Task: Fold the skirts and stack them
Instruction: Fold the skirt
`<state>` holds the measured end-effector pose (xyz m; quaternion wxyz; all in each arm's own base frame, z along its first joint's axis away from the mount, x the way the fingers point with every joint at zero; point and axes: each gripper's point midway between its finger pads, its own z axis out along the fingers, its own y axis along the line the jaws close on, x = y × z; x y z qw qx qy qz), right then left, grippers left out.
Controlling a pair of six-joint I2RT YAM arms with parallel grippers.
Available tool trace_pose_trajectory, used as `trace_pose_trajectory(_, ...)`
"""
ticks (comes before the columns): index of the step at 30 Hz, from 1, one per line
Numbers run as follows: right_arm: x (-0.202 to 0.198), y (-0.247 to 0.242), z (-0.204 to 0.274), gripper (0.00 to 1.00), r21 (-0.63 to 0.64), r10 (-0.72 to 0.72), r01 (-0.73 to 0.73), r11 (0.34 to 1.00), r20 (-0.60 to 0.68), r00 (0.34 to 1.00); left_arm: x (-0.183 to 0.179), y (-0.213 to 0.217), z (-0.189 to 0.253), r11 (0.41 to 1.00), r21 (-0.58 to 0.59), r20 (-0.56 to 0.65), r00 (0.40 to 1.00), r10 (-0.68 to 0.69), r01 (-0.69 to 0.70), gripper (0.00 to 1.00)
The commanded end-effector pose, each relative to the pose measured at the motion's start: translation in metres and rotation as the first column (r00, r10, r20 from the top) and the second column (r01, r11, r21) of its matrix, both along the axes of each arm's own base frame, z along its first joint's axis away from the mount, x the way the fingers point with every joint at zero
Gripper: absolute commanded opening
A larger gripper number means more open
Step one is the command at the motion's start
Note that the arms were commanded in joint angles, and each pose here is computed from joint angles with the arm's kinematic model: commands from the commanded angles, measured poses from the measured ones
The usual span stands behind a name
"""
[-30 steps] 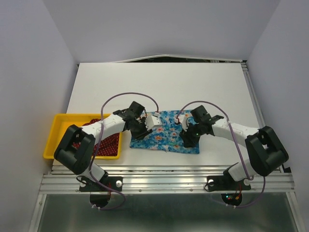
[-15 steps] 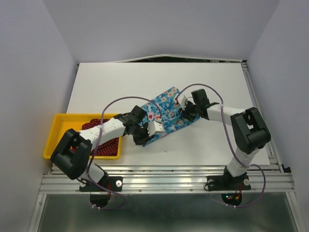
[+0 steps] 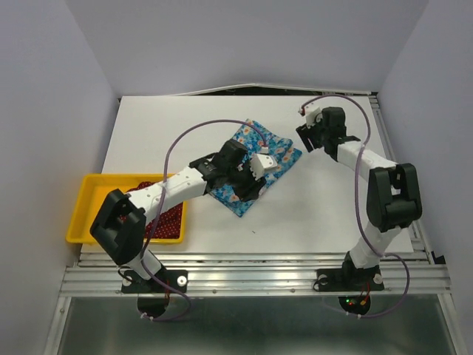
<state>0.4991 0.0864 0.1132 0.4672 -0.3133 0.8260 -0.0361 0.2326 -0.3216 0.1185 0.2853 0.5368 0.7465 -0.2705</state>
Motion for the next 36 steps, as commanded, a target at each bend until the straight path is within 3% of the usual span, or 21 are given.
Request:
trace_pose_trajectory(1,-0.046,0.006,0.022,0.71,0.224,-0.083,0.106,0.969,-0.108,0.991,0.042,0.007,0.034,0.974,-0.048,0.059,0.973,0.225,-0.222,0.55)
trace_pose_trajectory(3,-0.074,0.020,0.014,0.71,0.323,-0.067,0.139,0.936,-0.225,0.972,0.051,0.013,0.014,0.963,0.025,0.058,0.962,0.266,-0.268,0.54)
trace_pose_trajectory(4,-0.096,0.037,0.007,0.71,0.423,-0.030,0.173,0.889,-0.323,0.946,0.053,0.016,0.000,0.959,0.065,0.052,0.961,0.273,-0.276,0.53)
trace_pose_trajectory(6,-0.114,0.052,0.000,0.71,0.508,0.001,0.232,0.829,-0.416,0.909,0.054,0.018,-0.012,0.953,0.101,0.049,0.958,0.282,-0.286,0.53)
trace_pose_trajectory(8,-0.132,0.067,-0.018,0.70,0.564,0.026,0.339,0.753,-0.541,0.841,0.058,0.020,-0.024,0.944,0.128,0.049,0.952,0.301,-0.305,0.53)
trace_pose_trajectory(10,-0.143,0.073,-0.032,0.70,0.571,0.053,0.385,0.725,-0.603,0.796,0.062,0.020,-0.028,0.937,0.128,0.054,0.946,0.321,-0.325,0.52)
trace_pose_trajectory(19,-0.140,0.095,-0.071,0.67,0.616,0.094,0.564,0.550,-0.716,0.691,0.078,0.029,-0.053,0.898,0.210,0.100,0.922,0.374,-0.387,0.49)
trace_pose_trajectory(25,-0.141,0.098,-0.100,0.65,0.578,0.091,0.624,0.525,-0.768,0.634,0.067,0.024,-0.063,0.922,0.219,0.050,0.947,0.318,-0.321,0.40)
trace_pose_trajectory(29,-0.138,0.099,-0.112,0.60,0.564,0.092,0.641,0.520,-0.784,0.614,0.059,0.020,-0.067,0.933,0.211,0.010,0.955,0.295,-0.290,0.41)
trace_pose_trajectory(31,-0.138,0.099,-0.116,0.51,0.559,0.091,0.649,0.516,-0.789,0.607,0.057,0.020,-0.068,0.936,0.211,-0.003,0.958,0.288,-0.280,0.30)
trace_pose_trajectory(32,-0.137,0.100,-0.118,0.47,0.559,0.093,0.650,0.515,-0.790,0.606,0.055,0.019,-0.069,0.940,0.209,-0.014,0.960,0.279,-0.270,0.18)
trace_pose_trajectory(35,-0.138,0.100,-0.122,0.36,0.551,0.091,0.657,0.515,-0.797,0.597,0.050,0.017,-0.065,0.947,0.203,-0.025,0.966,0.258,-0.248,0.01)
trace_pose_trajectory(36,-0.138,0.099,-0.124,0.30,0.548,0.088,0.659,0.515,-0.799,0.595,0.049,0.017,-0.062,0.949,0.198,-0.021,0.967,0.255,-0.246,0.00)
